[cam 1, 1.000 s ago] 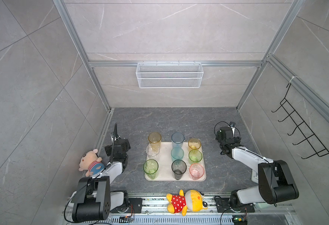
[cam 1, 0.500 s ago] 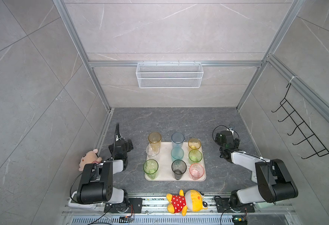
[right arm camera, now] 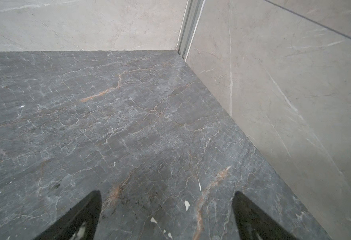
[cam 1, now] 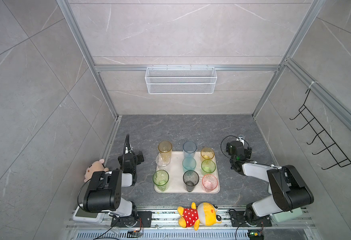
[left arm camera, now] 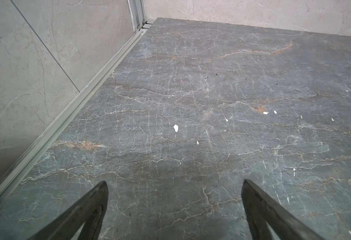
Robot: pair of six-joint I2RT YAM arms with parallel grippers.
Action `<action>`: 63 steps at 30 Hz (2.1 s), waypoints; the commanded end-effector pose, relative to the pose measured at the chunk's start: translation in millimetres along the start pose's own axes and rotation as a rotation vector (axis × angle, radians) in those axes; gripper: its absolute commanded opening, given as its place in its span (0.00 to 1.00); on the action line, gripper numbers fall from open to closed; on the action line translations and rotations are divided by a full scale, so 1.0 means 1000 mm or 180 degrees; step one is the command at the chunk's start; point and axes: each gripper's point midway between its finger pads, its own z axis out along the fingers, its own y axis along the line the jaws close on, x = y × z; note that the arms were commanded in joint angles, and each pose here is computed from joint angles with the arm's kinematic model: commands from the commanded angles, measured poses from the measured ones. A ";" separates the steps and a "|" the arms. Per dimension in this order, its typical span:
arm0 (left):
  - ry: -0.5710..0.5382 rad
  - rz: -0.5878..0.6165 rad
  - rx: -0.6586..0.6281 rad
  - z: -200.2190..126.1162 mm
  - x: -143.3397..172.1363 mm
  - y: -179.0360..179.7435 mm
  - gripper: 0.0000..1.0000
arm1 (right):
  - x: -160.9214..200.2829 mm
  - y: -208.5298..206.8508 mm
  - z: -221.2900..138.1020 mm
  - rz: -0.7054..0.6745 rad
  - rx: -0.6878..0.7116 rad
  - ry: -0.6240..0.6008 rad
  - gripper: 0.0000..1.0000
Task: Place the glasses into the tray
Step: Reset both arms
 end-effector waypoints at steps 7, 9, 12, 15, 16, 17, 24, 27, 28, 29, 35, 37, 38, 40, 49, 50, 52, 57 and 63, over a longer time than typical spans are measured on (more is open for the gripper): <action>-0.0183 -0.0001 0.0000 0.005 -0.024 -0.002 1.00 | -0.004 0.009 -0.018 -0.0118 -0.0113 -0.0343 1.00; -0.0182 -0.0002 0.0002 0.005 -0.024 -0.002 1.00 | -0.004 0.010 -0.020 -0.0127 -0.0089 -0.0385 1.00; -0.0186 -0.0003 0.0003 0.006 -0.024 -0.002 1.00 | -0.005 0.010 -0.026 -0.0122 -0.0083 -0.0479 1.00; -0.0189 -0.0002 0.0004 0.005 -0.025 -0.002 1.00 | -0.004 0.018 -0.023 -0.0195 -0.0169 -0.0417 1.00; -0.0180 -0.0002 0.0001 0.005 -0.024 -0.002 1.00 | -0.003 0.022 -0.020 -0.0248 -0.0229 -0.0371 1.00; -0.0186 0.0000 0.0008 0.005 -0.024 -0.003 1.00 | -0.003 0.024 -0.018 -0.0274 -0.0240 -0.0331 1.00; -0.0184 -0.0001 0.0002 0.005 -0.024 -0.002 1.00 | 0.000 0.021 -0.019 -0.0081 -0.0611 -0.0381 1.00; -0.0184 -0.0001 0.0000 0.006 -0.024 -0.002 1.00 | 0.001 0.023 -0.019 -0.0067 -0.0661 -0.0387 1.00; -0.0183 0.0000 0.0002 0.005 -0.024 -0.002 1.00 | 0.001 0.024 -0.020 -0.0062 -0.0707 -0.0394 1.00; -0.0184 -0.0001 0.0005 0.005 -0.024 -0.002 1.00 | 0.002 0.023 -0.019 -0.0024 -0.0743 -0.0394 0.99; -0.0183 -0.0001 0.0004 0.005 -0.024 -0.002 1.00 | 0.005 0.028 -0.025 0.0011 -0.1012 -0.0495 1.00; -0.0186 -0.0001 0.0004 0.005 -0.024 -0.002 1.00 | 0.014 0.035 -0.022 -0.0007 -0.1149 -0.0469 0.99; -0.0188 -0.0003 0.0002 0.005 -0.025 -0.002 1.00 | 0.009 0.037 -0.020 -0.0016 -0.1159 -0.0598 0.99; -0.0192 -0.0002 0.0006 0.005 -0.025 -0.002 1.00 | 0.016 0.036 -0.019 -0.0015 -0.1216 -0.0364 0.99; -0.0185 -0.0001 0.0001 0.006 -0.025 -0.002 1.00 | 0.014 0.036 -0.016 0.0016 -0.1231 -0.0411 0.99; -0.0184 -0.0003 0.0000 0.006 -0.024 -0.002 1.00 | 0.013 0.035 -0.016 0.0018 -0.1227 -0.0418 0.99; -0.0186 0.0000 0.0005 0.006 -0.025 -0.002 1.00 | 0.014 0.036 -0.016 0.0012 -0.1230 -0.0399 0.99; -0.0180 -0.0002 0.0004 0.006 -0.024 -0.002 1.00 | 0.014 0.035 -0.016 0.0009 -0.1228 -0.0402 0.99; -0.0362 -0.0043 -0.0004 -0.006 -0.024 0.001 1.00 | 0.014 0.036 -0.016 0.0012 -0.1232 -0.0401 0.99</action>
